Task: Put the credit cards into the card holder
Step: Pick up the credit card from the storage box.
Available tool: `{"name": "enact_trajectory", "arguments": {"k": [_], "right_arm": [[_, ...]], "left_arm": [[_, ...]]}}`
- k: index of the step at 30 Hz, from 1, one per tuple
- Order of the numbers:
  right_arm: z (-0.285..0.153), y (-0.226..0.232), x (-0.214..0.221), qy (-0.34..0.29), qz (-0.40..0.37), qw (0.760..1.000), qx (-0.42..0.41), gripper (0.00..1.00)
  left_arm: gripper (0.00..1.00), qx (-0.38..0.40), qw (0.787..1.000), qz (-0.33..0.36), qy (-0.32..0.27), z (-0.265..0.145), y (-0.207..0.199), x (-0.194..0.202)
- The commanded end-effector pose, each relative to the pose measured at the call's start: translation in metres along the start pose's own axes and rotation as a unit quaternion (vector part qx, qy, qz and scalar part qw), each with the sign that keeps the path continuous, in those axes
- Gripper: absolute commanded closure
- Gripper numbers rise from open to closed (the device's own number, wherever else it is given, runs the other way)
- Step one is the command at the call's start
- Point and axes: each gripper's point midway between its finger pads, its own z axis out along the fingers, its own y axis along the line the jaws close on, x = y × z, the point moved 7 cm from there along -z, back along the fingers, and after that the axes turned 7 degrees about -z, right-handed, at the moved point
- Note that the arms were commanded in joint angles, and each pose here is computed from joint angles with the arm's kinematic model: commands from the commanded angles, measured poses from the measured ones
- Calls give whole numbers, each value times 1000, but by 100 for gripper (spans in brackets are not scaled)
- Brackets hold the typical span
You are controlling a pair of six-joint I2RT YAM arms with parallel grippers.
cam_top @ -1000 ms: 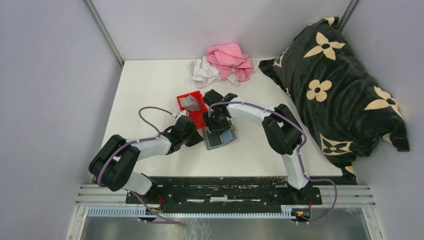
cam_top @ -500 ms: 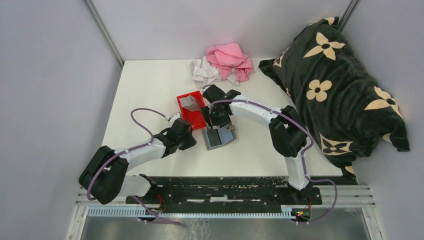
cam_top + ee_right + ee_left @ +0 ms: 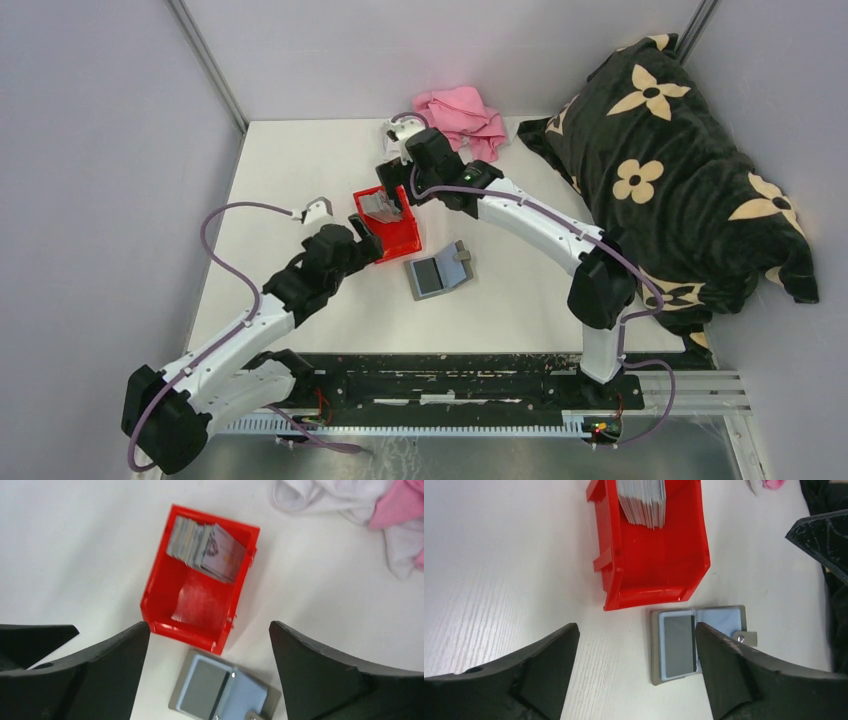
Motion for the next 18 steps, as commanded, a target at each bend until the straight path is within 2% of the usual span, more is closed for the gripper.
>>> {"name": "enact_trajectory", "arguments": {"k": [1, 4, 6, 10, 14, 18], "right_arm": [[14, 3, -46, -78, 4, 992, -94, 0], [24, 3, -59, -86, 22, 990, -113, 1], [35, 4, -59, -83, 17, 990, -116, 0], [47, 1, -65, -78, 0, 992, -98, 8], [56, -2, -69, -83, 1, 993, -80, 10], [70, -6, -64, -55, -4, 997, -58, 10]], "left_arm": [[0, -40, 997, -32, -56, 1, 4, -27], [1, -48, 995, -67, -57, 3, 13, -38], [7, -57, 993, -93, -54, 7, 24, -41], [15, -73, 988, -130, -41, 14, 41, -41], [16, -109, 985, -128, -42, 15, 52, -43], [14, -126, 982, -133, -50, 15, 58, -48]]}}
